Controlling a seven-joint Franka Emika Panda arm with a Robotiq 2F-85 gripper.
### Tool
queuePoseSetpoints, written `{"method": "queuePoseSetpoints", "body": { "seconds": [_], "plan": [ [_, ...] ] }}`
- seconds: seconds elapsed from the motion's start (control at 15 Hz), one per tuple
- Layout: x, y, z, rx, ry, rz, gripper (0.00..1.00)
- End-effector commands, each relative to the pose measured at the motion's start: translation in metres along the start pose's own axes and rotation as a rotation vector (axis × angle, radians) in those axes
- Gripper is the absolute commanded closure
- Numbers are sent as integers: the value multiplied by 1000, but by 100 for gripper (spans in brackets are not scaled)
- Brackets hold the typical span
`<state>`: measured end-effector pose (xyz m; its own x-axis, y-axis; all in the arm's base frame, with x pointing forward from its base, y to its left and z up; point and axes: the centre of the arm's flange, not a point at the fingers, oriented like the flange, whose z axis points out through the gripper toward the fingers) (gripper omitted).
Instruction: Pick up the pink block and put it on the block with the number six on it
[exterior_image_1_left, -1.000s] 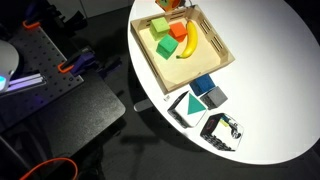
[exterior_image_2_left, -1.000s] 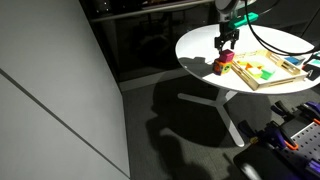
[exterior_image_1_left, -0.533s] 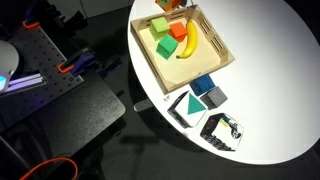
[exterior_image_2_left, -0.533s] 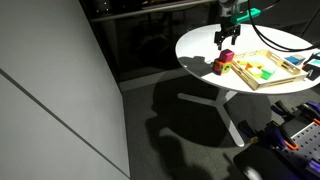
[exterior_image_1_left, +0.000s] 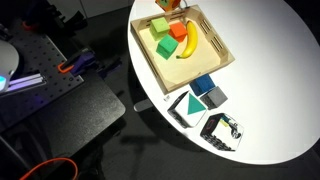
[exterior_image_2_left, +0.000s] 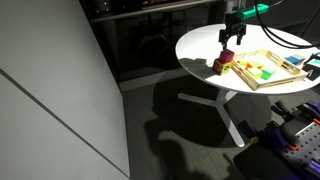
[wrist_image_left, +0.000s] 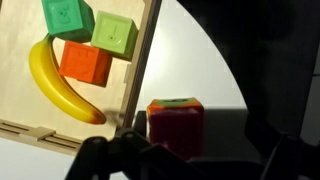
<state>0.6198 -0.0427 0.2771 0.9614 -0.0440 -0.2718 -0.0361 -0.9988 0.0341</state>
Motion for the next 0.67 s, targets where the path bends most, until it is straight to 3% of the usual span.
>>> {"method": "queuePoseSetpoints", "body": {
  "seconds": [0.0,0.27,0.6],
  "plan": [
    [-42,-3,-13,18,-41,-6,0],
    [-72,-7,-22,3,17,29,0],
    [-100,-9,-35,5,150,72,0]
  ]
}}
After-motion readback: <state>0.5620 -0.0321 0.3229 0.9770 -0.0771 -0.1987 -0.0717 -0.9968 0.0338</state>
